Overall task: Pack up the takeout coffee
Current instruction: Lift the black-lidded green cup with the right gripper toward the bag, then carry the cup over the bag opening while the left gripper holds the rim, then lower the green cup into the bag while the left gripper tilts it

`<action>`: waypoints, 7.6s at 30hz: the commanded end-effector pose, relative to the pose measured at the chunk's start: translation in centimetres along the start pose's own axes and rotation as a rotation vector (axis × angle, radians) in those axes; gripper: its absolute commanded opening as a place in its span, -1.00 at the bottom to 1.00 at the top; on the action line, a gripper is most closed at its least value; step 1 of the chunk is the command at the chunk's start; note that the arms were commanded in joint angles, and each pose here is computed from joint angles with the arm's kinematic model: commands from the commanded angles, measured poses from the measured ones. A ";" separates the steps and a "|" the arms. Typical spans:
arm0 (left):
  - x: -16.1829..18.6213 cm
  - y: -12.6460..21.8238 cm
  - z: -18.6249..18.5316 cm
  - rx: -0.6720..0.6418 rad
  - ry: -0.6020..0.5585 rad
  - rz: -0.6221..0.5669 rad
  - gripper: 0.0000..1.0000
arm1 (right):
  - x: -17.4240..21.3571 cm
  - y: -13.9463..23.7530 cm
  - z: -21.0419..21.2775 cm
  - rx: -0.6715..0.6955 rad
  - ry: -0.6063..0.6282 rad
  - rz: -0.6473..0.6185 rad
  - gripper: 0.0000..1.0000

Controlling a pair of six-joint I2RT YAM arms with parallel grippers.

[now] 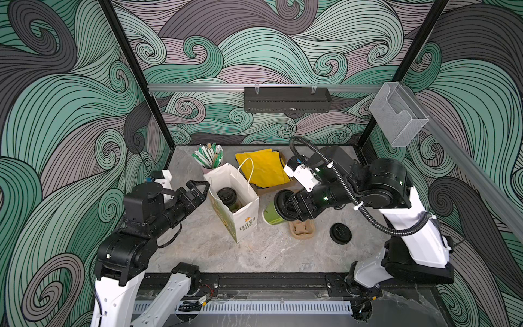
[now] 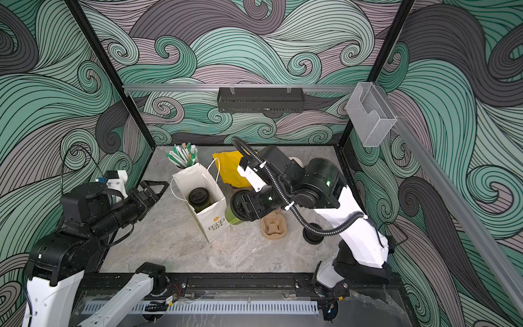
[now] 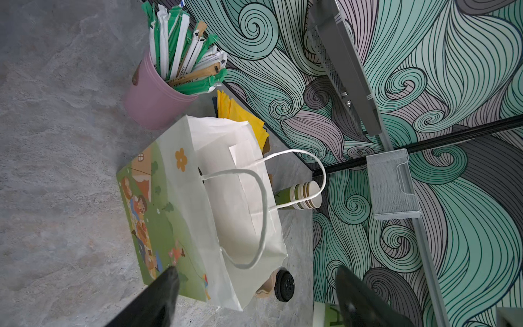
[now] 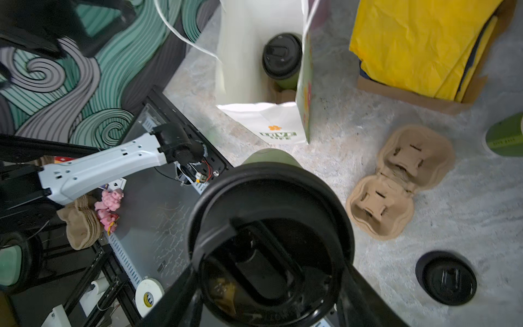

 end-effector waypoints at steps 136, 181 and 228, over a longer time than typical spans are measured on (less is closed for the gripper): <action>9.3 -4.0 -1.2 -0.129 0.035 0.226 0.32 | -4.2 -5.5 1.7 0.071 0.013 -0.066 0.25; 10.0 -8.8 -3.3 0.127 0.303 0.037 -1.00 | -3.6 -5.8 1.5 0.158 -0.010 -0.054 0.24; 10.2 -3.0 3.0 -0.100 -0.208 0.180 0.31 | -3.5 -10.2 4.5 0.061 -0.027 0.032 0.24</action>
Point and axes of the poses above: each gripper's point midway between its finger pads, its own y axis back along the fingers, its own z axis along the line the jaws close on, x = y × z, the point moved 2 cm from there along y, back along the fingers, and after that the axes turned 12 degrees about -y, right-handed, at the moved point
